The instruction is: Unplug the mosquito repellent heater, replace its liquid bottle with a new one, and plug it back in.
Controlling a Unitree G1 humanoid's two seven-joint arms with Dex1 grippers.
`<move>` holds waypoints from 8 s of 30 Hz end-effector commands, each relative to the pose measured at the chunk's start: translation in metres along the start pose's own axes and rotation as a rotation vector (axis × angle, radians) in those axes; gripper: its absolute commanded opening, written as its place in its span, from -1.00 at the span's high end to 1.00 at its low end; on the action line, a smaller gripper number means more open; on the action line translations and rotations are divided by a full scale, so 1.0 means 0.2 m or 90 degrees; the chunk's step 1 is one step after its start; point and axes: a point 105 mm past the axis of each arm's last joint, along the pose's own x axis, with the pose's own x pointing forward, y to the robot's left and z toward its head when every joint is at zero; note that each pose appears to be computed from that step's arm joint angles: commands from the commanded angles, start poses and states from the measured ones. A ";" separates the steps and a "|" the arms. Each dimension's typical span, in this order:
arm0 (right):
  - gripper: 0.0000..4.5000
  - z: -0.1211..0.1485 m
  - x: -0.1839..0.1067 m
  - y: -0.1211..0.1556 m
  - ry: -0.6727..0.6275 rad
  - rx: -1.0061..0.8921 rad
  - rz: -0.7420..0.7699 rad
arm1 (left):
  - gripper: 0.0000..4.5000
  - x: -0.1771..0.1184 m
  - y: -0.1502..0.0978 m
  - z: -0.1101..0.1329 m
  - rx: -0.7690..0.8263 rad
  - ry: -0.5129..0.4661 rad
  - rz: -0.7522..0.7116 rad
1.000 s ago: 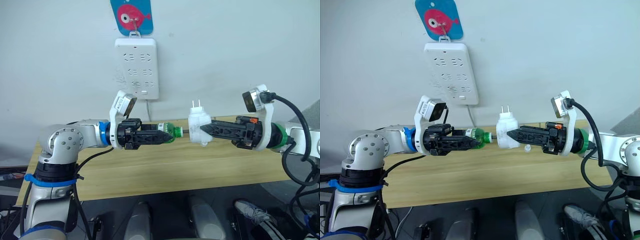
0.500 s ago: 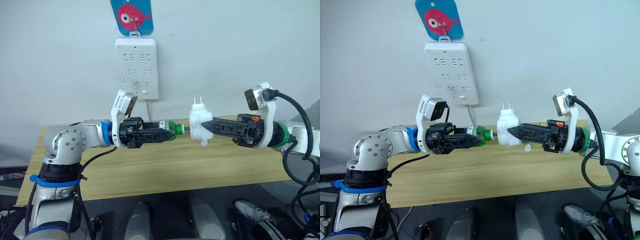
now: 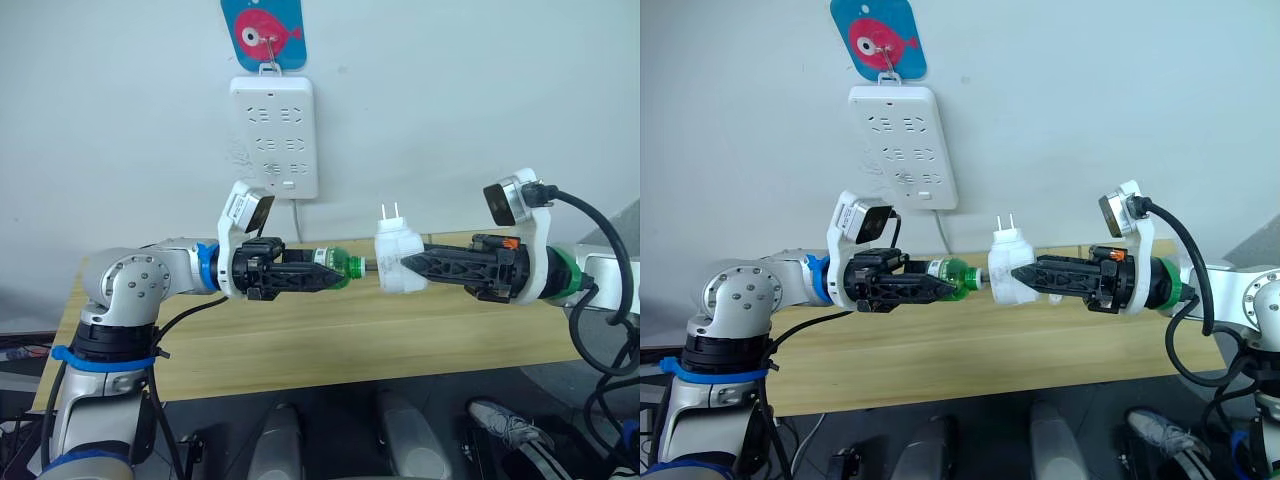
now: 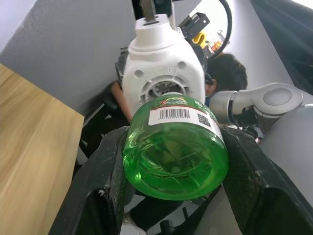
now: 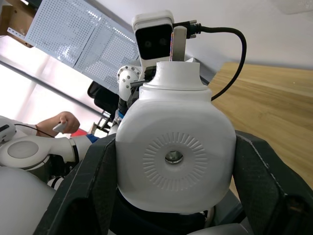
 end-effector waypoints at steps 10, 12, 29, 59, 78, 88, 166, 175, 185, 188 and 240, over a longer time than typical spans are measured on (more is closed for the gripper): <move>-0.30 0.02 0.03 0.05 -0.003 -0.016 0.029 | -0.03 0.05 -0.06 0.02 0.026 -0.006 -0.027; -0.30 0.02 0.03 0.04 -0.006 -0.018 0.027 | -0.03 0.07 -0.07 0.02 0.028 -0.008 -0.032; -0.30 0.00 0.07 0.04 0.019 -0.034 0.014 | -0.03 0.15 -0.04 -0.03 0.076 0.018 -0.038; -1.00 0.00 0.04 0.01 0.019 0.028 -0.004 | -0.03 0.18 0.03 0.03 0.066 -0.078 -0.027; -0.47 -0.19 -0.15 -0.11 0.131 -0.214 -0.135 | -0.03 0.15 0.03 0.09 0.017 -0.084 -0.038; 1.00 -0.02 -0.20 -0.35 0.155 -0.392 -0.191 | -0.03 0.14 -0.03 0.07 -0.002 -0.036 -0.075; 1.00 0.09 0.12 0.04 0.002 -0.193 0.003 | -0.03 0.14 0.10 0.00 0.133 0.015 0.024; 1.00 -0.02 0.08 0.09 0.110 -0.283 0.012 | -0.03 0.13 0.10 0.04 0.118 -0.008 0.029; 1.00 0.26 0.02 0.17 -0.027 -0.321 0.008 | -0.03 0.08 0.09 -0.03 0.084 0.052 0.019; 1.00 0.30 0.03 0.08 -0.043 -0.328 -0.048 | -0.03 0.08 0.07 -0.05 0.085 0.076 0.001; 1.00 0.01 -0.06 0.03 0.132 -0.316 -0.047 | -0.03 0.08 0.08 0.01 0.084 0.036 0.001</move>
